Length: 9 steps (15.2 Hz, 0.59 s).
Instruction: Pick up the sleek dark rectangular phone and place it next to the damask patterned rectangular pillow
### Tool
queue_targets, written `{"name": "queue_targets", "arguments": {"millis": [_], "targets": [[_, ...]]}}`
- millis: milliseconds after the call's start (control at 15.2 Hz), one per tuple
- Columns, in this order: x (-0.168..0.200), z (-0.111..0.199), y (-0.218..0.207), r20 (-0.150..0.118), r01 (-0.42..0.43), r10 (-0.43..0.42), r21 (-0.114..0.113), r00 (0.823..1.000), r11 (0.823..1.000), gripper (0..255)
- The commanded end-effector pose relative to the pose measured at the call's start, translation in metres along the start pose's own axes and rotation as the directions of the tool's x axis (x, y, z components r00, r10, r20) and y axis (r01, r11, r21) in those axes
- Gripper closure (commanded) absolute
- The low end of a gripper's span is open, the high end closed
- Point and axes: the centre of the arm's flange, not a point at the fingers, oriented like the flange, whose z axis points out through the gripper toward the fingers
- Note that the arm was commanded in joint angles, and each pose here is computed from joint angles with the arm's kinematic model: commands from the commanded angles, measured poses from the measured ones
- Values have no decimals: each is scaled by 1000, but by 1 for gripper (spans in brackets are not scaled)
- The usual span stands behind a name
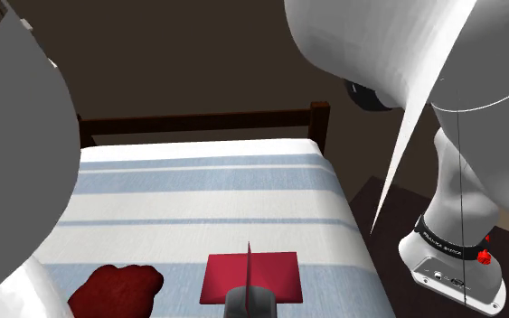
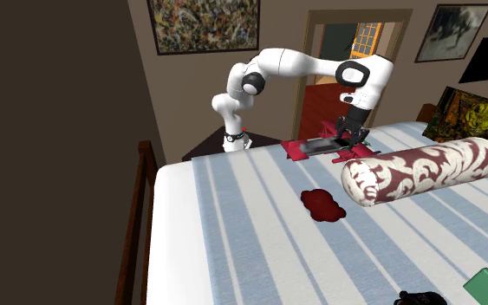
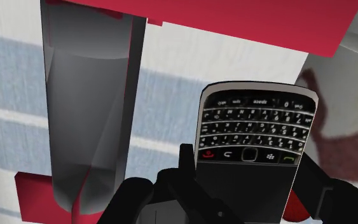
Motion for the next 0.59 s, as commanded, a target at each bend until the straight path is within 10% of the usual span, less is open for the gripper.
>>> {"name": "queue_targets", "arguments": {"millis": [0, 528], "targets": [[-2, 11, 1, 1, 0, 0, 0, 1000, 1000, 255], [-11, 52, 1, 1, 0, 0, 0, 1000, 1000, 255]]}}
